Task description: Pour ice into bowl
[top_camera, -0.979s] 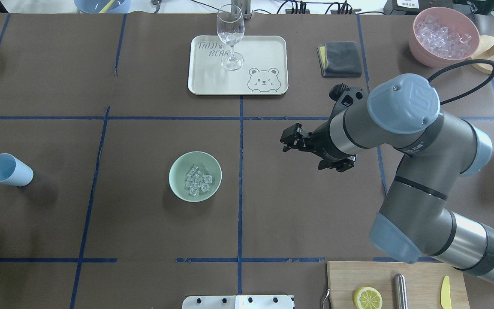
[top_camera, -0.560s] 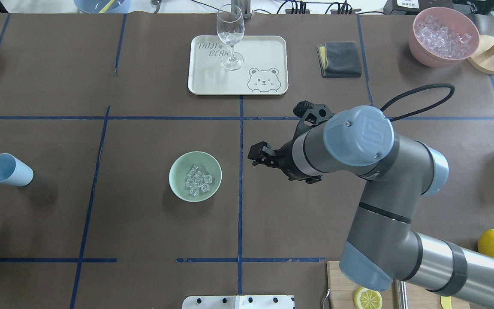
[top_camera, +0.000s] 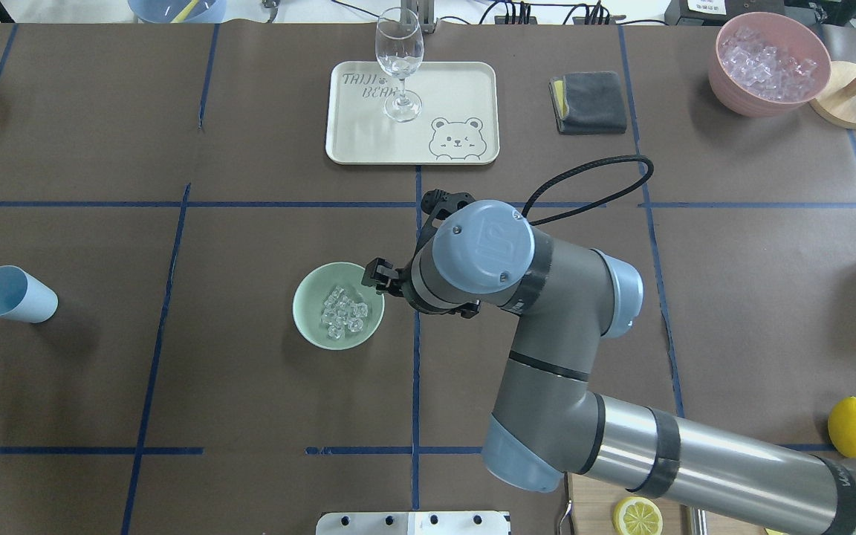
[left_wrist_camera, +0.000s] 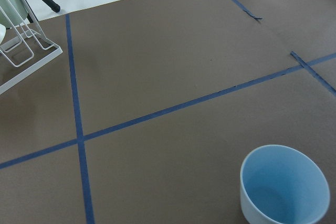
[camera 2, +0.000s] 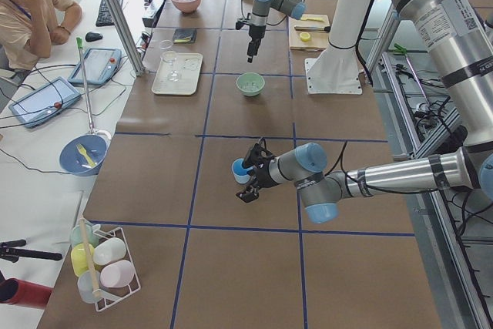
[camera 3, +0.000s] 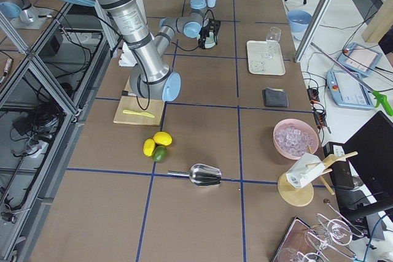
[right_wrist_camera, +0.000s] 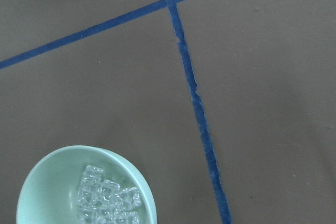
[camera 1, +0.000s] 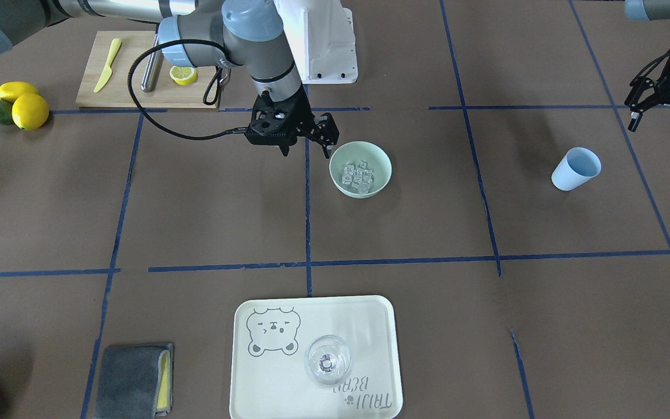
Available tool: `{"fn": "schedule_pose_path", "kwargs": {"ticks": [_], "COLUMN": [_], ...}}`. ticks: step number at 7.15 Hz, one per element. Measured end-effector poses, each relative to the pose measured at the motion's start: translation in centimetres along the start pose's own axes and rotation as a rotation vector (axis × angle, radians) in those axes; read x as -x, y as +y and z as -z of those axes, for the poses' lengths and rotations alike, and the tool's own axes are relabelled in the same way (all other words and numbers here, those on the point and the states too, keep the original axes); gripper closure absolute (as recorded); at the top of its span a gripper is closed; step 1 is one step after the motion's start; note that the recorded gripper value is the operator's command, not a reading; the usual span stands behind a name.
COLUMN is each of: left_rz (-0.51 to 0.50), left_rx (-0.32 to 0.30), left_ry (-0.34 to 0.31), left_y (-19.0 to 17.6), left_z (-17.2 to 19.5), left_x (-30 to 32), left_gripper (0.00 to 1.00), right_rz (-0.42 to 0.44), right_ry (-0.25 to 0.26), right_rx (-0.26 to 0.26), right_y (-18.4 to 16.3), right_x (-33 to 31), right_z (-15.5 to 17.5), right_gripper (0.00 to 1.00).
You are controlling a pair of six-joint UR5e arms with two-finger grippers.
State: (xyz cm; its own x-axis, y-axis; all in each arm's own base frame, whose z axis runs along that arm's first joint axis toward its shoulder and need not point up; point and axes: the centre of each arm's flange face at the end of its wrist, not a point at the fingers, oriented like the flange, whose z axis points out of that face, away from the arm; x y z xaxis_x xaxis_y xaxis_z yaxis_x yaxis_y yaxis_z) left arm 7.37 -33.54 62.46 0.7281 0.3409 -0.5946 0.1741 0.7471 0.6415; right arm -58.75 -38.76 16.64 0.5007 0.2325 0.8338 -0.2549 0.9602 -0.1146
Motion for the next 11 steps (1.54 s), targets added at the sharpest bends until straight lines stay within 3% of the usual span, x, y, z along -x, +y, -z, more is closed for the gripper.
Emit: {"fn": "schedule_pose_path", "kwargs": {"ticks": [1,4,5,6,7,11], "left_rz": [-0.017,-0.037,-0.037,-0.037,-0.037,-0.035], "left_rx": [0.039,0.057,0.054,0.047,0.04,0.039], "left_ry": [-0.003,-0.014,-0.02,-0.034,-0.049,-0.053], "left_y": [-2.2,-4.4,-4.5,-4.6,-4.7,-4.5], "left_z": [-0.7,-1.3,-1.3,-1.3,-1.3,-0.8], "left_x": [1.0,1.9,2.0,2.1,2.3,2.3], "left_gripper": [0.0,0.0,0.0,0.0,0.0,0.0], "right_rz": [0.02,0.115,0.129,0.133,0.132,0.135], "right_ry": [0.027,0.126,0.148,0.164,0.173,0.162], "right_rx": [0.006,0.038,0.04,0.04,0.04,0.036], "right_y": [0.3,2.0,2.1,2.1,2.0,1.3], "right_x": [1.9,4.3,4.5,4.7,4.8,5.1], "right_z": [-1.5,-4.2,-5.2,-6.0,-6.5,-6.1], "right_gripper": [0.04,0.21,0.36,0.83,1.0,1.0]}}
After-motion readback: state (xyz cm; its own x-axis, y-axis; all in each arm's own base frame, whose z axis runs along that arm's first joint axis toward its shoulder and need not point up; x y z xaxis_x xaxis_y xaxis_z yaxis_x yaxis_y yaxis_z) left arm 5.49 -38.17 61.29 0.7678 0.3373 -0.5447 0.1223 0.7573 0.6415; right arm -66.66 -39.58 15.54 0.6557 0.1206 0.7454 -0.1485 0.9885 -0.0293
